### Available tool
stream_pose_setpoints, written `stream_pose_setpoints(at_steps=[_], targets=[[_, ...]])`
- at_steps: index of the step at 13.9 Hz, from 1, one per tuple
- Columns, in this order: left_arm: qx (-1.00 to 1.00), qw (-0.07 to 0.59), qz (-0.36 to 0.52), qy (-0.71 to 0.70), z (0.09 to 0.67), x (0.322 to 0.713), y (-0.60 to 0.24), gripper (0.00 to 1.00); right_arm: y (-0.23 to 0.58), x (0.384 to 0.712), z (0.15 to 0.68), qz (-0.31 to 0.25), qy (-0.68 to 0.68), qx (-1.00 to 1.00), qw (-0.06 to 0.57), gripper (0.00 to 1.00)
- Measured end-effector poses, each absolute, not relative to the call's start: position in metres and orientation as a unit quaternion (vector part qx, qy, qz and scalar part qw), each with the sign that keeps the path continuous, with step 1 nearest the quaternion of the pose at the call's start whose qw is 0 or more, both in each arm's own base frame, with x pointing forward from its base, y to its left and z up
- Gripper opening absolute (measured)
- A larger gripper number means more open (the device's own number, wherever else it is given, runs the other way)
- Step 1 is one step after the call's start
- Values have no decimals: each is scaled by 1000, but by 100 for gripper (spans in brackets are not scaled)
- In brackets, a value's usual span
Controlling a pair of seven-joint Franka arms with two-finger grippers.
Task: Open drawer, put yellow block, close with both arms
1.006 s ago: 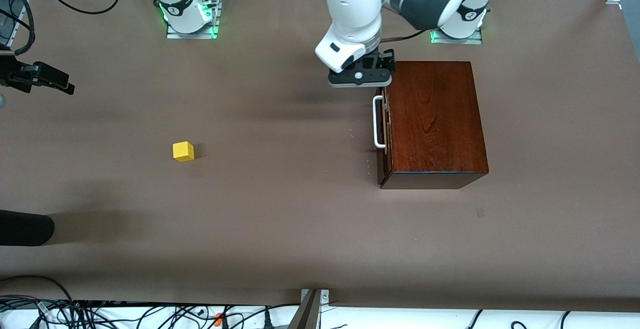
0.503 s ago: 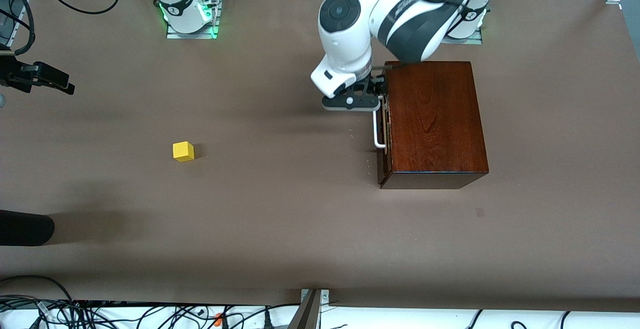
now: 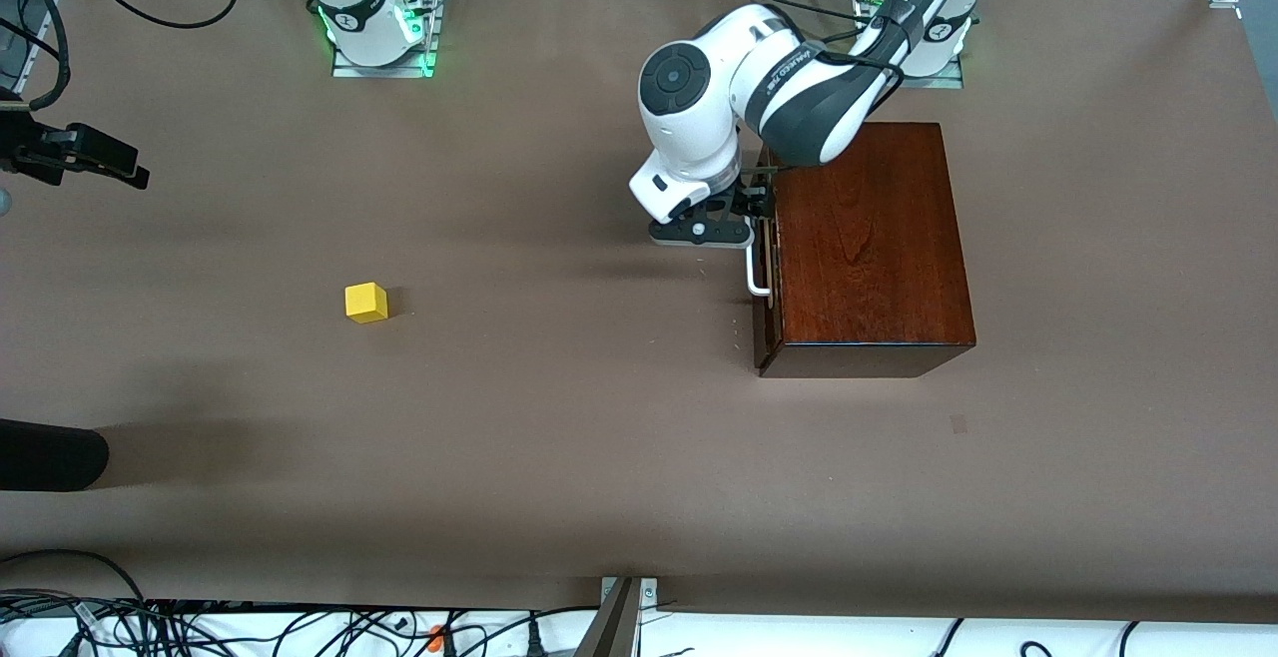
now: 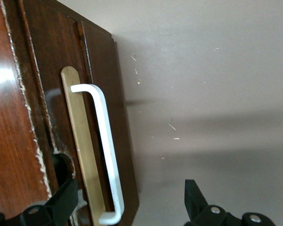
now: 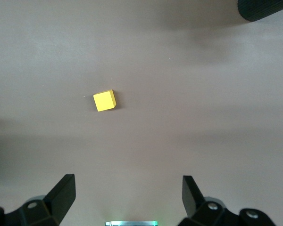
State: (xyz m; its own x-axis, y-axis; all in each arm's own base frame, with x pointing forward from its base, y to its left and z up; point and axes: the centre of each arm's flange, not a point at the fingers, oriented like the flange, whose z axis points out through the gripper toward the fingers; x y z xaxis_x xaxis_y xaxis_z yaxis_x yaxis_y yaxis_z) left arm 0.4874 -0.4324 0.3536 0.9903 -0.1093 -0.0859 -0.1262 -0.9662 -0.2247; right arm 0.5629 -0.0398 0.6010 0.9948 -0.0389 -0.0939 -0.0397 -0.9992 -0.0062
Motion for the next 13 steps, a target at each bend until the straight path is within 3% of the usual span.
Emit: stream_pose_setpoints(at_steps=[13], targets=[[-989, 131, 37, 54, 301, 489, -424, 100, -40, 563, 601, 47, 20, -999, 4, 100]])
